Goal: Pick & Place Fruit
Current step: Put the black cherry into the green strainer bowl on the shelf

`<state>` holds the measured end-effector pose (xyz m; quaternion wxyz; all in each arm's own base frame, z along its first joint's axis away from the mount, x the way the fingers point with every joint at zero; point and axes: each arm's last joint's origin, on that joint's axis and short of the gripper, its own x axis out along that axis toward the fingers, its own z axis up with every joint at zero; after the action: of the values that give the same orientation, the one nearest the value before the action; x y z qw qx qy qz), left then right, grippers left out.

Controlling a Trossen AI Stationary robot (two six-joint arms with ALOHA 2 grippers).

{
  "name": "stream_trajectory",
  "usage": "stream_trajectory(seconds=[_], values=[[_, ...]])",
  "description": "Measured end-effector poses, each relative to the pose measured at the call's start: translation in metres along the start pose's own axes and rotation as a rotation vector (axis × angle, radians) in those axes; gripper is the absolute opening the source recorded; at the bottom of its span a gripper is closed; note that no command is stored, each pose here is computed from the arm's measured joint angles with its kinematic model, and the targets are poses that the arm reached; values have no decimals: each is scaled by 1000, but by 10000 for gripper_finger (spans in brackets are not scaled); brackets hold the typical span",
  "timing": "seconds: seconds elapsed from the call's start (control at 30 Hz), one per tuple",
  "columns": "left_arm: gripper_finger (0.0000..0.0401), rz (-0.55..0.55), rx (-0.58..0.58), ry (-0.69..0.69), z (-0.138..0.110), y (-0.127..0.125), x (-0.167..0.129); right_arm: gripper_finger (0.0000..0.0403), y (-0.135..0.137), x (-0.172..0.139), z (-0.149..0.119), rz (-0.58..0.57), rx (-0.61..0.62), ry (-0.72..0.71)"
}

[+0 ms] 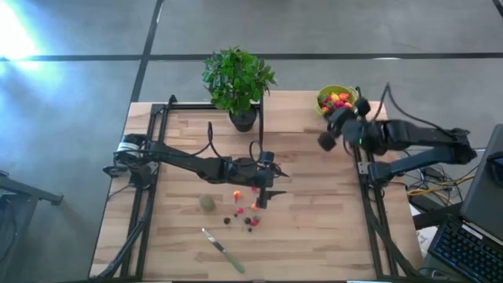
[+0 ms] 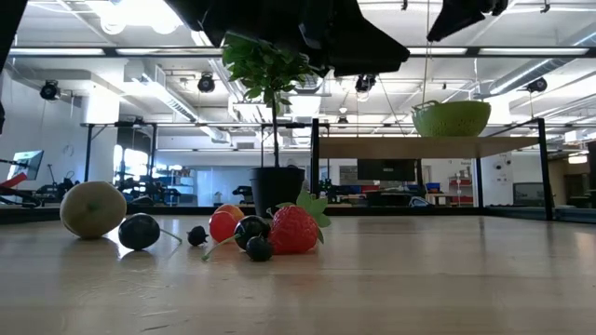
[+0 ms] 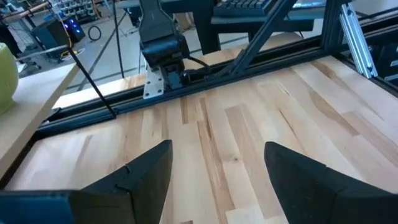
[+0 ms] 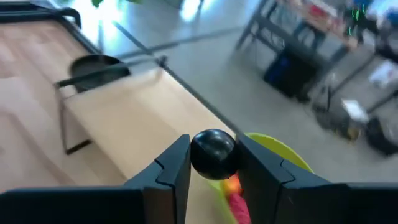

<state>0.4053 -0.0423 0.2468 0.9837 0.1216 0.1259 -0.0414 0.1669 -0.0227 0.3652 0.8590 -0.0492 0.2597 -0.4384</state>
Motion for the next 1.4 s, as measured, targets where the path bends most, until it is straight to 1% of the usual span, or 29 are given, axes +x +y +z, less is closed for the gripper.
stream_trajectory(seconds=[0.13, 0.23, 0.33, 0.53, 0.8, 1.07, 1.2, 1.4], values=[[259, 0, -1, 3, -1, 0, 0, 105, -26, 12, 11, 7, 92, 65], [259, -1, -1, 2, -1, 0, 0, 105, -41, 21, 13, -2, 139, 102], [259, -1, -18, 3, -1, 0, 0, 106, -53, 32, 10, -39, 163, 143], [259, -2, -23, 7, -1, 0, 0, 106, -68, 50, -4, -50, 216, 231], [259, -1, -23, 8, -1, 0, 0, 107, -73, 69, -21, -86, 204, 259], [259, -2, -23, 8, -1, 0, 0, 107, -70, 78, -26, -87, 190, 223], [259, -2, -23, 9, -2, 0, 0, 108, -69, 80, -29, -95, 175, 232], [259, -2, -23, 10, -2, 0, 0, 131, -69, 80, -29, -96, 175, 232]])
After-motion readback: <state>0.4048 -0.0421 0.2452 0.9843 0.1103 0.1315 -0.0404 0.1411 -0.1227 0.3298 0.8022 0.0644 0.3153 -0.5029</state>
